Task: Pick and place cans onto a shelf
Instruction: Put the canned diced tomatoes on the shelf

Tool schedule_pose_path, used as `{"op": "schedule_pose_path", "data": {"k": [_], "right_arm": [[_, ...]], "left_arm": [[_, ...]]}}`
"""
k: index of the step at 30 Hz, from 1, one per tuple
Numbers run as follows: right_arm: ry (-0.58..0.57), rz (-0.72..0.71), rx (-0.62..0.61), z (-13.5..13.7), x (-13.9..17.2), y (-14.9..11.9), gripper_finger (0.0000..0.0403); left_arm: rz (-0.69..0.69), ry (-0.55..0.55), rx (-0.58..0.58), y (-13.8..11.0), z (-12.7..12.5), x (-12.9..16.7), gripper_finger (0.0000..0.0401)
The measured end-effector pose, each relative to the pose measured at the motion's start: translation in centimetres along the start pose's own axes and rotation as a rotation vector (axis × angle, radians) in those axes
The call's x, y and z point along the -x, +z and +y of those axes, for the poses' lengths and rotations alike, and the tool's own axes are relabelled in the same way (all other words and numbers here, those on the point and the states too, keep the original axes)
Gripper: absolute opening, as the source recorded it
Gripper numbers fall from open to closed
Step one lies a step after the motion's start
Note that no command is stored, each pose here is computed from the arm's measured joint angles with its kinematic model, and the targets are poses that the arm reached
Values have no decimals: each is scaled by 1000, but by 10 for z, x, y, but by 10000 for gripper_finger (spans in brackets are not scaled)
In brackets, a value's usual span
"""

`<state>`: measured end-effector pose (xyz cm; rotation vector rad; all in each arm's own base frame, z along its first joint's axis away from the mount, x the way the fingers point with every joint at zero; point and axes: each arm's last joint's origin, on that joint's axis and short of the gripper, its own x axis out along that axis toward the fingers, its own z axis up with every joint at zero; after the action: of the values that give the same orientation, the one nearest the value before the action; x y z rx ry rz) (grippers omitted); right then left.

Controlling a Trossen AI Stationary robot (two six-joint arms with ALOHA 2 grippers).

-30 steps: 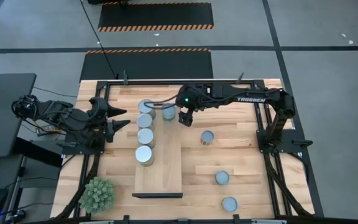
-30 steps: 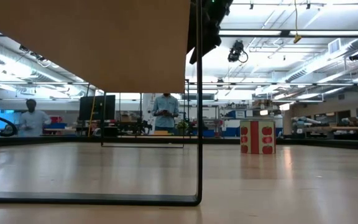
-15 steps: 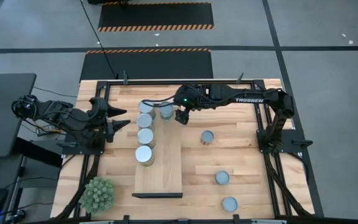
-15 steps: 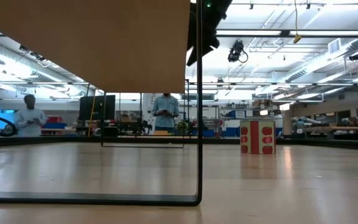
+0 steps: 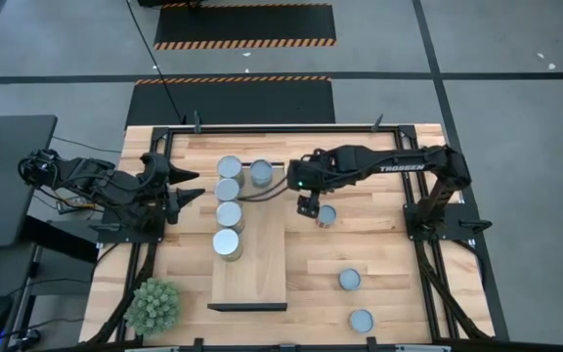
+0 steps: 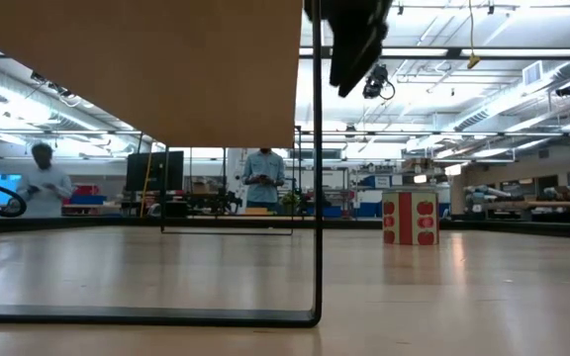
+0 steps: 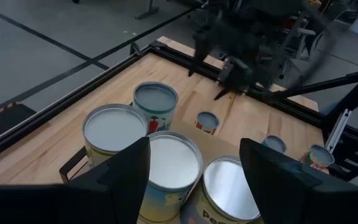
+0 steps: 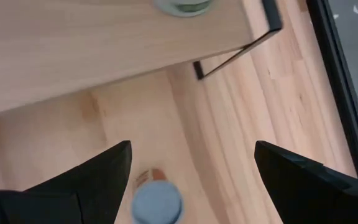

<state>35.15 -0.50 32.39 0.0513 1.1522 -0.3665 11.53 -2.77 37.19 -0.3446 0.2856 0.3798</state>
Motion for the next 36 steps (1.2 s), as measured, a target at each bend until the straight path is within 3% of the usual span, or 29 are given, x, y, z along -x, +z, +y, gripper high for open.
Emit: {"op": "schedule_pose_path", "data": {"k": [6,14,23,29,36], "right_arm": [[-16,-59,-30,11,7,-14,347],[16,-192,-85,22,-18,-61,348],[101,-62,-40,22,-48,-102,392],[111,-30,29,19,-59,-109,397],[113,-47,14,8,-74,-112,399]], "left_arm": [[16,10,-15,-2,1,0,254],[17,11,-16,-2,2,0,254],[27,-4,-14,-2,1,0,254],[27,-4,-14,-2,1,0,254],[27,-4,-14,-2,1,0,254]]}}
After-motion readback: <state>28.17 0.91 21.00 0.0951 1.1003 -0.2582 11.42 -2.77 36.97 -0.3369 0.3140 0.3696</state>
